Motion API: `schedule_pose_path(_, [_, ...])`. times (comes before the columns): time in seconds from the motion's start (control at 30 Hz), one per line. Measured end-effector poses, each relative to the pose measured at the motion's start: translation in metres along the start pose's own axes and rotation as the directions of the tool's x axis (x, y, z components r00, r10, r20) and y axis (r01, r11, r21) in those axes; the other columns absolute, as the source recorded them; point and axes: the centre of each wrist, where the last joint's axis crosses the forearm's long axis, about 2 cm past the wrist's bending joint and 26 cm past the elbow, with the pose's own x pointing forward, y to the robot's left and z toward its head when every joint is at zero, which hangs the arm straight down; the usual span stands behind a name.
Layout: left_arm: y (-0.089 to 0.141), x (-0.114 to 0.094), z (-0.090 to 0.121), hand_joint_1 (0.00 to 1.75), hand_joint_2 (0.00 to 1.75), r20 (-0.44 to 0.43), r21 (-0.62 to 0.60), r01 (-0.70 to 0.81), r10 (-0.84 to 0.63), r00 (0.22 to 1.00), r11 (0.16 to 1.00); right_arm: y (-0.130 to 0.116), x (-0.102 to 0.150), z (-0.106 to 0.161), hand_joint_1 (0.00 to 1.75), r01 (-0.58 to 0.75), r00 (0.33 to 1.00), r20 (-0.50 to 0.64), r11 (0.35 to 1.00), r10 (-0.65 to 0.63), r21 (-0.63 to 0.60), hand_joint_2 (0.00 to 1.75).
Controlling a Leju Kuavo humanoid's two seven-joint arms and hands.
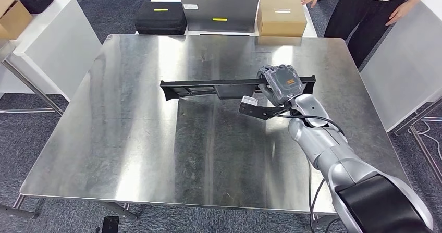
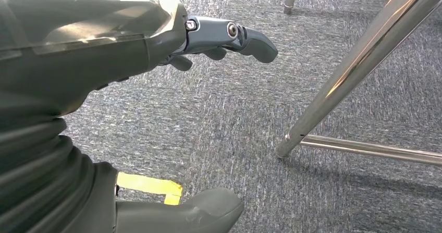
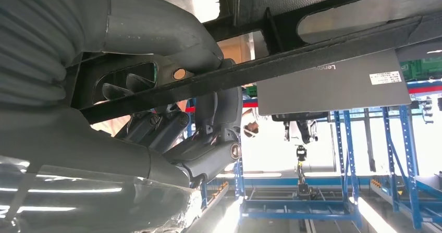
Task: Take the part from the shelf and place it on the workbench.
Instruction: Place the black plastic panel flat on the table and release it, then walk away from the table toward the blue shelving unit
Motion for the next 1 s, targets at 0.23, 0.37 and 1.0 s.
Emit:
schedule_pose_path(0.23, [0.000,0.000,0.000,0.00,1.75,-0.015,-0.003,-0.005,0.005,1.000,1.000,0.000,0.000,0.000,1.75,0.001,1.000,0.000,1.000,-0.001,0.000,1.75])
schedule_pose_path(0.37, [0.001,0.000,0.000,0.00,1.75,0.008,0.016,0.020,-0.020,1.000,1.000,0.000,0.001,0.000,1.75,0.006,1.000,0.013,1.000,-0.006,0.000,1.75])
schedule_pose_path(1.0, [0.002,-0.001,0.000,0.00,0.00,0.050,0.084,0.031,-0.035,0.998,0.996,0.002,0.015,-0.006,0.00,0.017,0.998,0.063,1.000,-0.017,-0.006,1.75])
